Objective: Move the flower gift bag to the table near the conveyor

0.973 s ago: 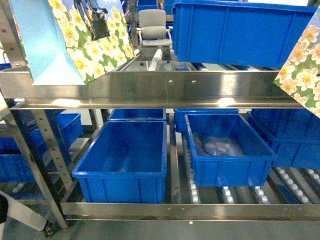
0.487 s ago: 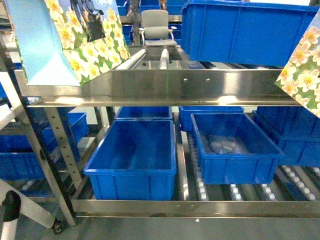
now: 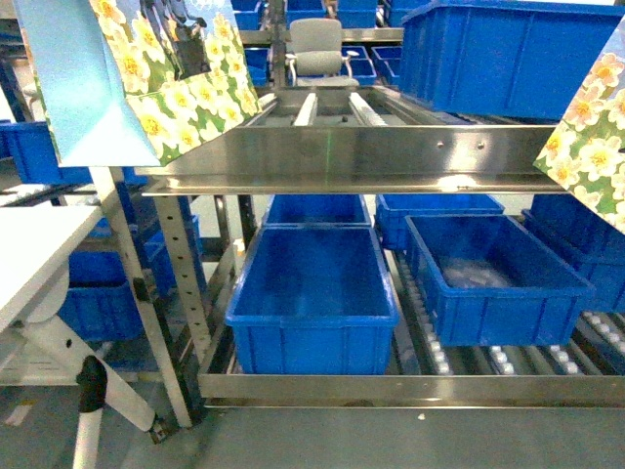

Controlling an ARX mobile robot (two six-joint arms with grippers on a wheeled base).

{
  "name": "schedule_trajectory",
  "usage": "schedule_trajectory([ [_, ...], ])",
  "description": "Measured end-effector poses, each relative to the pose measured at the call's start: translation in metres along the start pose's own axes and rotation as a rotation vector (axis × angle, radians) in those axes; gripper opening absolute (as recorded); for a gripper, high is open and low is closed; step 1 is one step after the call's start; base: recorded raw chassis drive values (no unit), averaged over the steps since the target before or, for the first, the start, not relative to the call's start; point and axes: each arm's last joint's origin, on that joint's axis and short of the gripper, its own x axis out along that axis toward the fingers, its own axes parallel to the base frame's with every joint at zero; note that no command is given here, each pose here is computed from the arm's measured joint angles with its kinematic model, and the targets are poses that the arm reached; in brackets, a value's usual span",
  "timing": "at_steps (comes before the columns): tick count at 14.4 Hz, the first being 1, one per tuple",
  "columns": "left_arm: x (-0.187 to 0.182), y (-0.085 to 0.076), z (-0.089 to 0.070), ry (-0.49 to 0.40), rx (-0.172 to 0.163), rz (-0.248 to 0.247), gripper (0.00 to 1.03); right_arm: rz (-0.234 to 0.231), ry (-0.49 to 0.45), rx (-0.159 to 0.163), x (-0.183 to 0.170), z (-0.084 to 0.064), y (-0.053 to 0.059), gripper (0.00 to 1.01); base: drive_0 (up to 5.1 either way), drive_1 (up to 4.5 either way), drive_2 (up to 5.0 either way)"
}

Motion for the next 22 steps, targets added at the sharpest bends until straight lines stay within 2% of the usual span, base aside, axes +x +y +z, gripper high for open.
schedule_trajectory([
  [22,0.0,0.0001,-0.0001,0.001,0.0,0.002,0.02,0.0,0.003,0.0,0.0,-0.0004,0.0,0.02,-4.9,2.42,2.6],
])
